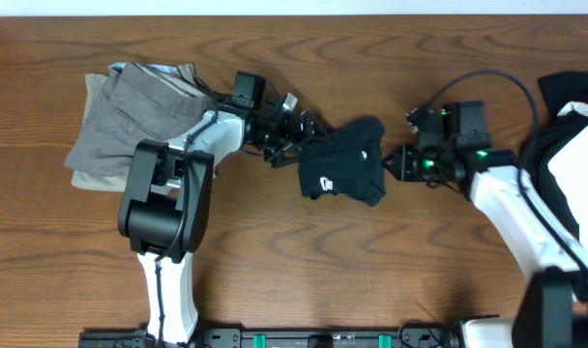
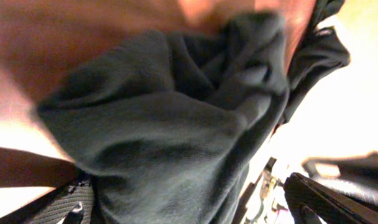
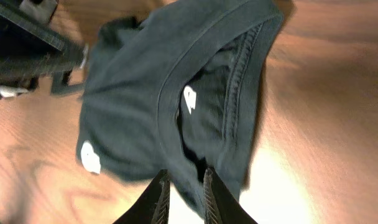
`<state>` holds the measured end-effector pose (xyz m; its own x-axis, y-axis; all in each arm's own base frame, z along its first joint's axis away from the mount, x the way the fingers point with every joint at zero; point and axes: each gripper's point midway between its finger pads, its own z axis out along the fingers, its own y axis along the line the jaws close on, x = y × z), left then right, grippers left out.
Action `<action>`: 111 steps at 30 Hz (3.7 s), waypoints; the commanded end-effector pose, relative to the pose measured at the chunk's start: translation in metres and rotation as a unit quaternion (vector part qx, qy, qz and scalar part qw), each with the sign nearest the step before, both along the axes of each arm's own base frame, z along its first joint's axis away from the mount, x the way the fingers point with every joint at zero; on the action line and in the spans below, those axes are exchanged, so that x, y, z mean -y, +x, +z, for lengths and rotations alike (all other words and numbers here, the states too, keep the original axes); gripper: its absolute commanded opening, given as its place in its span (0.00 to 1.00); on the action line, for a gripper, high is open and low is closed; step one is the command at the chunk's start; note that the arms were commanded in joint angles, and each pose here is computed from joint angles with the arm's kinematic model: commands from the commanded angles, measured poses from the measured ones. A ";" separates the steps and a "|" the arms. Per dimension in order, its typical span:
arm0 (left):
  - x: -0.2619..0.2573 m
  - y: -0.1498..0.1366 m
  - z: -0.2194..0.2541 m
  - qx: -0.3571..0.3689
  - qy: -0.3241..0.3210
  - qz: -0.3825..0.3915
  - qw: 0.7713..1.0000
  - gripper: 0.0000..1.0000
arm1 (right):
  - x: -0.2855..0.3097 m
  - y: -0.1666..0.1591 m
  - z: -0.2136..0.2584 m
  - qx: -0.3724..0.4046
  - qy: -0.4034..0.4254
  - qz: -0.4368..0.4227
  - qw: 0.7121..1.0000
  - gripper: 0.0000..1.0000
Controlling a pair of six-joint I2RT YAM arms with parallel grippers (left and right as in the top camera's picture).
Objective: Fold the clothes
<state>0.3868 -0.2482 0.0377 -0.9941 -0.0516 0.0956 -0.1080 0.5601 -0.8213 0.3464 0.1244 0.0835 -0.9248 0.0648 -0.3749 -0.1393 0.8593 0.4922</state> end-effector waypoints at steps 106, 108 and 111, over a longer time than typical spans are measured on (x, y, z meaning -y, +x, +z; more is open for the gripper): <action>-0.348 -0.046 0.262 0.295 0.372 0.331 0.815 0.98 | -0.015 0.019 0.117 0.198 0.075 0.028 0.977 0.16; -0.324 -0.055 0.293 0.358 0.344 0.302 0.814 0.98 | -0.015 0.019 0.132 0.227 0.075 0.034 0.970 0.17; -0.271 -0.081 0.327 0.472 0.306 0.184 0.806 0.98 | -0.016 0.012 0.161 0.284 0.068 0.057 0.955 0.19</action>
